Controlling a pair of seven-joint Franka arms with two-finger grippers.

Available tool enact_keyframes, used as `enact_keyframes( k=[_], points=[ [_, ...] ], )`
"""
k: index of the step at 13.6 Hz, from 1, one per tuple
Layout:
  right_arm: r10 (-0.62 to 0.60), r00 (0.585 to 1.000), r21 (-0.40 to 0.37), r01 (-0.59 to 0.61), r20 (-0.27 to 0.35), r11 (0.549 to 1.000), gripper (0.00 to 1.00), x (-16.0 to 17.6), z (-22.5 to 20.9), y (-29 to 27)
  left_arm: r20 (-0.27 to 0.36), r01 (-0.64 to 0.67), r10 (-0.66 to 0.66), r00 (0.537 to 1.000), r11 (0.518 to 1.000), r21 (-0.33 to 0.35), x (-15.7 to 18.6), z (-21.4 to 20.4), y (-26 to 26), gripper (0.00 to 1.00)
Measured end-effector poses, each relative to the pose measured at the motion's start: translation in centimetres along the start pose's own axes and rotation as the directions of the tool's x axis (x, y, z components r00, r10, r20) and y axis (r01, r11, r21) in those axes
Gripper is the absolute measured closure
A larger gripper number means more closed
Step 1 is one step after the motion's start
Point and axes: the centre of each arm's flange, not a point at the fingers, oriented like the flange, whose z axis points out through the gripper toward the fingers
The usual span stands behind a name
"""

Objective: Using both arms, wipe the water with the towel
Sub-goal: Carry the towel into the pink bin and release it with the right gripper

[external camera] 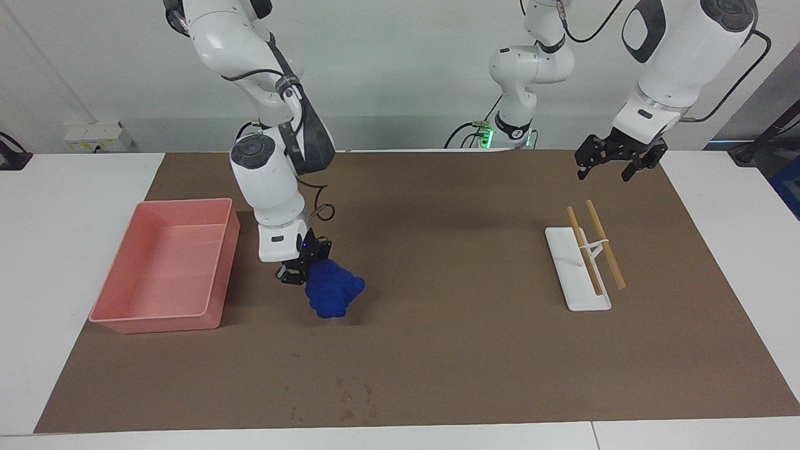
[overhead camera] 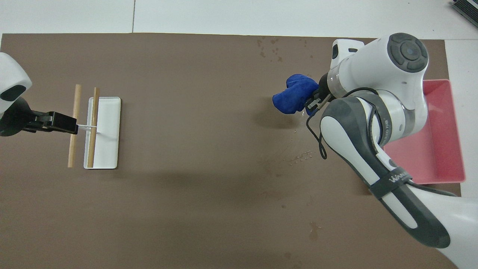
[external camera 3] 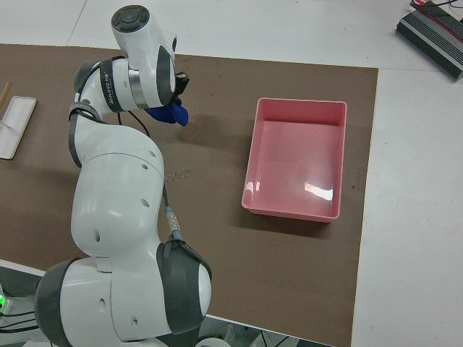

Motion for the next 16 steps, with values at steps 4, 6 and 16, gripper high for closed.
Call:
enact_keyframes(
  k=[4,6,16],
  points=[
    [-0.088,0.993,0.017,0.087,0.079,0.996,0.90,-2.7,-3.2,1.9,0.000,0.000,0.000,1.000,1.000,0.000,0.0,0.0,0.0,0.00],
    [-0.110,0.987,0.025,0.108,0.120,0.994,0.90,-4.9,-5.8,2.8,0.000,0.000,0.000,1.000,1.000,0.000,0.0,0.0,0.0,0.00],
    [-0.345,0.895,-0.034,0.368,0.281,0.929,0.90,-16.6,-12.4,13.1,0.000,0.000,0.000,1.000,1.000,0.000,0.0,0.0,0.0,0.00]
  ],
)
